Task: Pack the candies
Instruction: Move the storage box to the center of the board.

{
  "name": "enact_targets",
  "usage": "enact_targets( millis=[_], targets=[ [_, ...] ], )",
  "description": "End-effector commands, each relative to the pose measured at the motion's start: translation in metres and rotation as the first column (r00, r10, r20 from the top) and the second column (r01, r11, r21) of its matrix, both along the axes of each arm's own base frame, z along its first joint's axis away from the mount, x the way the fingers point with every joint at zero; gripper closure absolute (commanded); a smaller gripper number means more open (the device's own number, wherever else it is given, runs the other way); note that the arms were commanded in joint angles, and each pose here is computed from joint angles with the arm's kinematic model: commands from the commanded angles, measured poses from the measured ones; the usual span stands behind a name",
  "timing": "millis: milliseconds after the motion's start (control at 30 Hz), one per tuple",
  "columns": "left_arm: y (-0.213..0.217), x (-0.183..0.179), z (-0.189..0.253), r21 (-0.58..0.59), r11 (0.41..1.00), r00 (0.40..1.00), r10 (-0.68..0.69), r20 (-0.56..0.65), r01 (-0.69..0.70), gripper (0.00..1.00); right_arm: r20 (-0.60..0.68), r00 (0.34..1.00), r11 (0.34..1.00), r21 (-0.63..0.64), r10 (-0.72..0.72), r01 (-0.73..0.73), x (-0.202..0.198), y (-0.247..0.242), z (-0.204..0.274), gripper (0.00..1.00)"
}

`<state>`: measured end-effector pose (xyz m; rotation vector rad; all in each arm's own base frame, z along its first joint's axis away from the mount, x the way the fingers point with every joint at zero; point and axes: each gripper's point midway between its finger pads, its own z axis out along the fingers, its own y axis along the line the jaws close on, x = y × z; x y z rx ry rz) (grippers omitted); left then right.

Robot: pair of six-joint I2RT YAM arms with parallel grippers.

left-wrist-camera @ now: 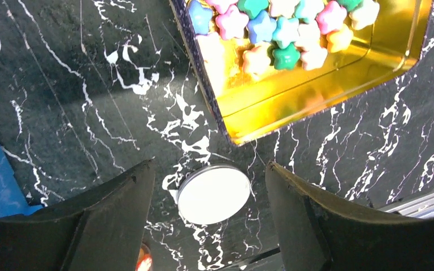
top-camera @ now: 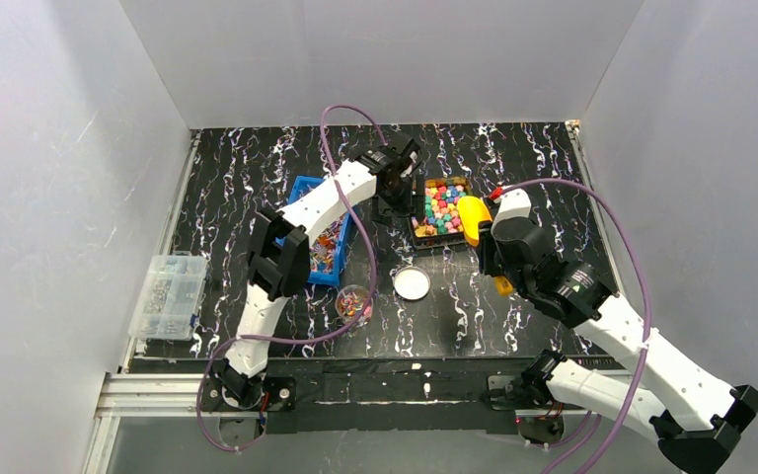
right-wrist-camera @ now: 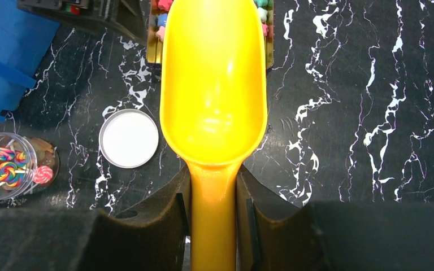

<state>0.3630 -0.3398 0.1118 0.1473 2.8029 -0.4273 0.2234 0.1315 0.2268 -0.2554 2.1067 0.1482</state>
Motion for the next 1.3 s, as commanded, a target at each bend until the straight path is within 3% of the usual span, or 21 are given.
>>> enact_targets(
  millis=[0, 267, 600, 833, 1267],
  targets=[
    [-0.005, -0.001, -0.012, 0.014, 1.0, 0.998, 0.022, -0.062, -0.021, 0.3, 0.058, 0.998, 0.999, 0.045, -0.02, 0.017, 0.005, -0.001, 0.015, 0.99],
    [-0.01, 0.011, -0.032, 0.043, 0.997, 0.996, 0.06, -0.07, -0.057, 0.36, 0.061, 0.998, 0.998, 0.061, -0.014, 0.01, 0.0, -0.003, 0.02, 0.99],
    [-0.003, 0.012, -0.04, 0.082, 0.995, 0.996, 0.061, -0.061, -0.056, 0.57, 0.023, 1.0, 0.999, 0.041, 0.016, -0.017, -0.004, 0.0, 0.007, 0.99],
    [0.008, 0.008, -0.043, 0.116, 0.993, 0.997, 0.043, -0.057, -0.036, 0.78, -0.009, 0.996, 0.996, -0.004, 0.087, -0.087, -0.003, 0.01, 0.002, 0.99],
    [0.042, -0.018, -0.038, 0.199, 0.98, 0.998, 0.008, -0.059, 0.003, 0.96, -0.067, 0.962, 0.954, -0.126, 0.265, -0.272, -0.003, 0.027, 0.001, 0.99]
  ],
)
